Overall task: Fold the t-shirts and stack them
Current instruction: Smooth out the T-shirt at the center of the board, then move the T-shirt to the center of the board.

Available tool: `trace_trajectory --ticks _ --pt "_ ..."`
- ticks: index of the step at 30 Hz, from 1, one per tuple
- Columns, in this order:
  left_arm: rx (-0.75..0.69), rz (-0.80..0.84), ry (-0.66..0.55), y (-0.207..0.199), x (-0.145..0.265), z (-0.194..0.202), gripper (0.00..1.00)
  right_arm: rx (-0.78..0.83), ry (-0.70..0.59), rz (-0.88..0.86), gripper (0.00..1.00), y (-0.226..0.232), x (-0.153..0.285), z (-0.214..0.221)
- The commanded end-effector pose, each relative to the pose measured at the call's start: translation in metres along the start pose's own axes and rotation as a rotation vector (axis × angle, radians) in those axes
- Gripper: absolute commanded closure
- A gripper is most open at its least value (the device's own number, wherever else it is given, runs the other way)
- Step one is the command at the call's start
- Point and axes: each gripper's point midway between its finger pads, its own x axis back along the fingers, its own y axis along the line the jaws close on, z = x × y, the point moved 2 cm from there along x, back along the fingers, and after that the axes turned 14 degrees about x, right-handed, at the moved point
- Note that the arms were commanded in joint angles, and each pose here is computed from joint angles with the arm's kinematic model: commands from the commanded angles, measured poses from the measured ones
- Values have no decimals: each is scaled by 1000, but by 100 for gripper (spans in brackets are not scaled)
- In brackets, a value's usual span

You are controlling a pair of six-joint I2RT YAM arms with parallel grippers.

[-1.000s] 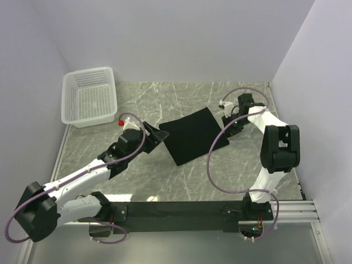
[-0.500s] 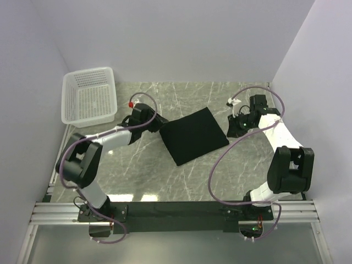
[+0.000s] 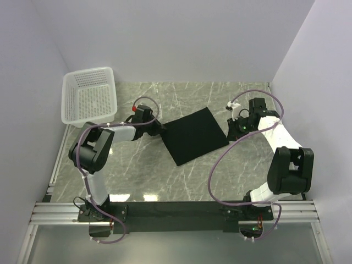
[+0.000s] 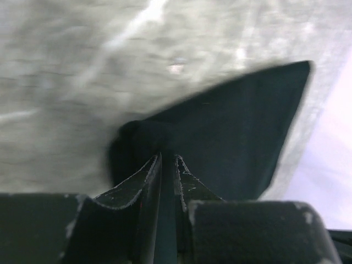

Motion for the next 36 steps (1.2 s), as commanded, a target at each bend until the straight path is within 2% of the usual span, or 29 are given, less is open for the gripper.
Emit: trace_trajectory --ticks 1,7,11,12,15,18,20,21,22,23,24,25,27,29,30,31,32,36 --pt "-26 -47 9 24 -5 -6 81 22 -26 16 84 -3 6 -7" --pt "-45 -58 40 37 -5 -2 81 26 -5 26 84 -3 4 0" --pt "-91 41 25 12 7 -6 77 64 -4 21 84 -2 6 0" --pt "-107 85 9 -7 17 -10 75 104 -5 16 84 -2 7 -1" --pt "-153 157 -52 -45 46 -22 54 253 -10 4 79 2 11 -6" --pt "-211 215 -112 -73 83 -30 47 461 -20 -2 69 8 15 -9" --pt "-260 230 -161 -82 105 -35 40 679 -44 -28 56 22 15 -13" --pt "-285 270 -196 -93 129 -36 39 758 -58 -31 51 27 15 -14" --pt "-313 233 -217 -85 139 -38 36 834 -77 -39 38 37 15 -9" --pt "-326 235 -244 -84 151 -39 34 990 -94 -44 32 41 13 -12" --pt "-333 255 -299 -84 175 -42 32 1071 -102 -48 28 47 12 -10" --pt "-350 243 -301 -77 186 -39 27 1134 -102 -66 24 56 7 -1" --pt "-342 253 -387 -66 219 -43 19 1330 -99 -97 22 68 -2 -1" --pt "-315 215 -398 -40 230 -38 13 1415 -81 -90 22 72 -13 1" --pt "-303 263 -433 -41 253 -36 9 1464 -89 -93 22 80 -20 -5" --pt "-279 246 -424 -30 258 -32 9 1472 -80 -91 22 82 -28 -3" --pt "-269 275 -433 -22 270 -27 7 1482 -71 -18 22 74 -32 -15" --pt "-214 292 -417 8 292 -12 7 1482 -54 6 21 79 -59 -31"
